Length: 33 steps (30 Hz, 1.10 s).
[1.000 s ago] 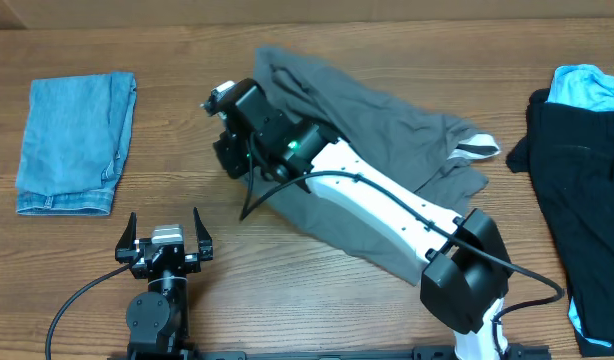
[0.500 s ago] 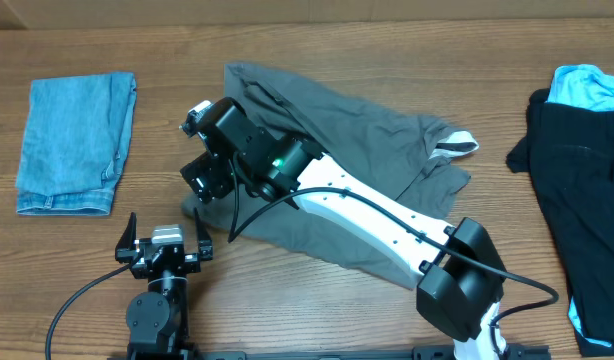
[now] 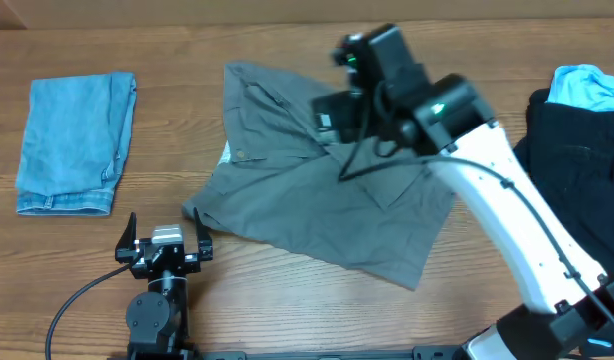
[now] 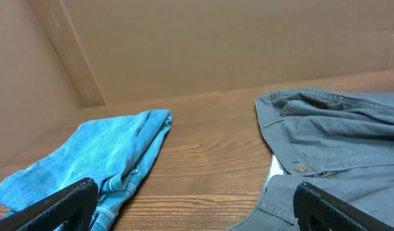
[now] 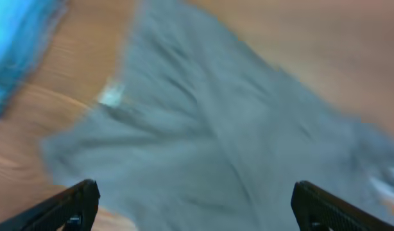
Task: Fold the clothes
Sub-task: 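Drag the grey pants with the right gripper to table center, then reach the left gripper to the pants' left waistband edge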
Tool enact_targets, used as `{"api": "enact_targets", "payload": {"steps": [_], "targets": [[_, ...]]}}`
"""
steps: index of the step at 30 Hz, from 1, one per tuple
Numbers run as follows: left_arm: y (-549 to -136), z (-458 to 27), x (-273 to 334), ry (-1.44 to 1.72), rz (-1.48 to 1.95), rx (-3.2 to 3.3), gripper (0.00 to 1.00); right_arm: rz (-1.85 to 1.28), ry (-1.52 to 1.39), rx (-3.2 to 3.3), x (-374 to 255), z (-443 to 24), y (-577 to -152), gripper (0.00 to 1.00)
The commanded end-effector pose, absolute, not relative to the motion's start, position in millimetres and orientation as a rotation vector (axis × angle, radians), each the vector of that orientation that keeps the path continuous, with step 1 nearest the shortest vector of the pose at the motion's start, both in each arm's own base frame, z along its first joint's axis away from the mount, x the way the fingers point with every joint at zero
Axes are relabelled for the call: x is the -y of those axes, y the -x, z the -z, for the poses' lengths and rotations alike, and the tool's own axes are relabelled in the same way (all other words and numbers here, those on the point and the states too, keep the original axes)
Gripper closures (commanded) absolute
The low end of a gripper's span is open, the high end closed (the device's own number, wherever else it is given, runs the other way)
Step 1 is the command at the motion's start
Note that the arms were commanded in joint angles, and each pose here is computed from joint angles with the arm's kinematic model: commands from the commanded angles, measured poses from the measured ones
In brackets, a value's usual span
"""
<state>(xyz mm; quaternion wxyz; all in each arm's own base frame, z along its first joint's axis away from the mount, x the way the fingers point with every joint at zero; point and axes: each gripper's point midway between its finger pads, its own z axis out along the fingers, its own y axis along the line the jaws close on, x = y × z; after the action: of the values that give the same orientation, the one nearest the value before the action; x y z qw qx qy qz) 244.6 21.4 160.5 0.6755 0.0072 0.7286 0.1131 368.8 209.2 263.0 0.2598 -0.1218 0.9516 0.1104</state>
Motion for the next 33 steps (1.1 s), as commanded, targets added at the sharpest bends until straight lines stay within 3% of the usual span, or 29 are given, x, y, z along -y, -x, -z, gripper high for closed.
{"api": "enact_targets", "payload": {"steps": [1, 10, 20, 25, 33], "targets": [[-244, -161, -25, -0.013, -0.285, -1.633, 0.00, -0.177, 0.013, -2.687, -137, -242, -384, 0.00], [-244, -161, -25, -0.013, -0.285, -1.633, 0.00, -0.069, -0.351, -2.750, -30, -227, -387, 0.00], [-242, -167, -34, -0.070, -0.416, -1.617, 0.00, -0.055, -0.422, -2.739, -10, -227, -388, 0.00], [-239, -214, 18, -0.258, -0.146, -1.484, 0.00, -0.055, -0.422, -2.739, -10, -227, -388, 0.00], [-213, -326, 26, -0.279, -0.089, -1.447, 0.00, -0.055, -0.422, -2.739, -10, -227, -388, 0.00]]}}
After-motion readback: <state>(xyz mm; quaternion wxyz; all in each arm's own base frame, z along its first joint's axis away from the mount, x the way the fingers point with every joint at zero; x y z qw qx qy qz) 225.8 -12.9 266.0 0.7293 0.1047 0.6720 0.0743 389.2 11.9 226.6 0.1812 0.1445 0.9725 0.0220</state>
